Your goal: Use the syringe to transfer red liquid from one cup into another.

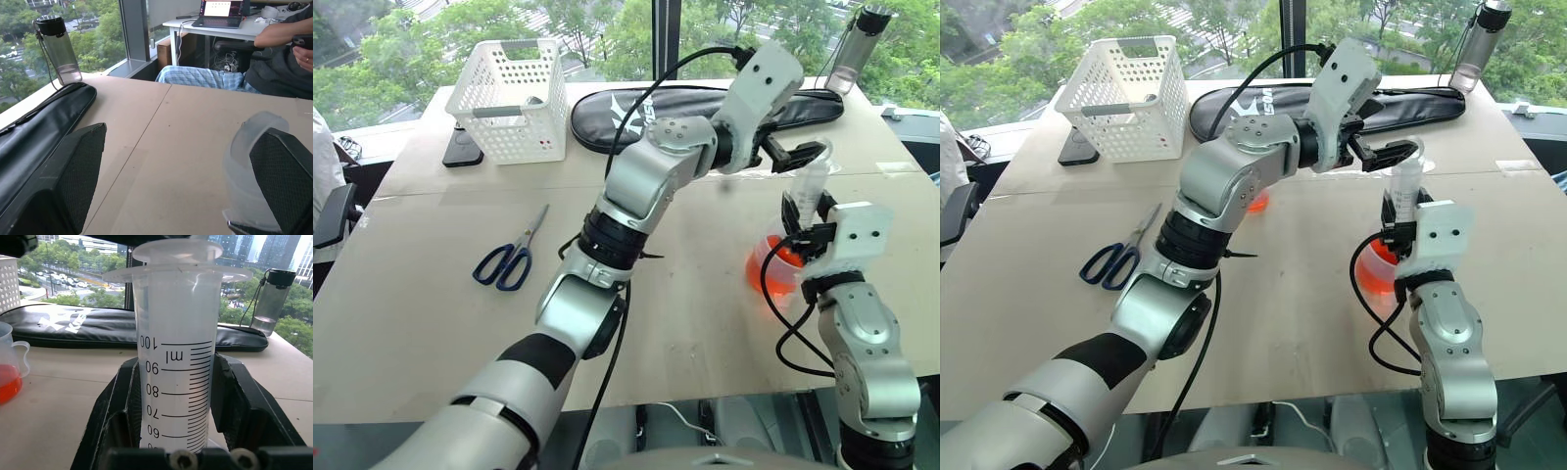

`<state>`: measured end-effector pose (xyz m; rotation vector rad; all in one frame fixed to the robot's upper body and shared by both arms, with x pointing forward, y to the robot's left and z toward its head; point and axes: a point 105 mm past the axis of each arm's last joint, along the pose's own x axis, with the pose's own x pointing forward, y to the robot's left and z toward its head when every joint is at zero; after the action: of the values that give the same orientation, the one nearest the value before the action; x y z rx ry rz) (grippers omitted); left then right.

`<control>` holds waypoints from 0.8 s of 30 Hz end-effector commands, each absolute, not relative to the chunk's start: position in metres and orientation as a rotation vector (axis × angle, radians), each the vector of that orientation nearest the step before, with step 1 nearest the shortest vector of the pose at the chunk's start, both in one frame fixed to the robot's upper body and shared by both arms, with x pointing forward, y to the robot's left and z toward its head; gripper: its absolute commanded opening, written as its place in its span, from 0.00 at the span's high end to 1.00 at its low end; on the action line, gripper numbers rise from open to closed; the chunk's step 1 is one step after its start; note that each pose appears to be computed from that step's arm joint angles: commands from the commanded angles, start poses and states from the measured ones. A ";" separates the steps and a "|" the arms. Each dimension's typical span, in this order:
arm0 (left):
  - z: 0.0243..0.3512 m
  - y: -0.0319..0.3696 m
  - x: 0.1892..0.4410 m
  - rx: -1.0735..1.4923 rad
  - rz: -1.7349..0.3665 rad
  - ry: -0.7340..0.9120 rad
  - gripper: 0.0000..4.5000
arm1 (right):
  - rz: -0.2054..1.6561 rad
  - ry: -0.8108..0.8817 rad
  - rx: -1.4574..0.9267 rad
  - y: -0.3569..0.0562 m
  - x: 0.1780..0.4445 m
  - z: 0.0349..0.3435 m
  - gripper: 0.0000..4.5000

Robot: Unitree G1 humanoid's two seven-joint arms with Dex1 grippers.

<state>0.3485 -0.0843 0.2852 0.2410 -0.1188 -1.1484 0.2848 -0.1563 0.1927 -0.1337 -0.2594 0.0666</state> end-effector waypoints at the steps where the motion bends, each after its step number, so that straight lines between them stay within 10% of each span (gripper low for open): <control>1: 0.297 -0.095 0.339 0.267 -1.188 -0.176 0.36 | 0.094 -0.347 -0.140 -0.148 0.277 0.212 0.67; 7: 0.293 -0.100 0.333 0.248 -1.237 -0.173 1.00 | 0.094 -0.351 -0.132 -0.147 0.278 0.212 0.67; 24: 0.300 -0.104 0.317 0.198 -1.300 -0.255 1.00 | 0.141 -0.314 -0.132 -0.144 0.277 0.204 0.67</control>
<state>0.3355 -0.0961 0.2791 0.1932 -0.1432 -1.2432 0.2844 -0.1564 0.1933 -0.1336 -0.2622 0.0727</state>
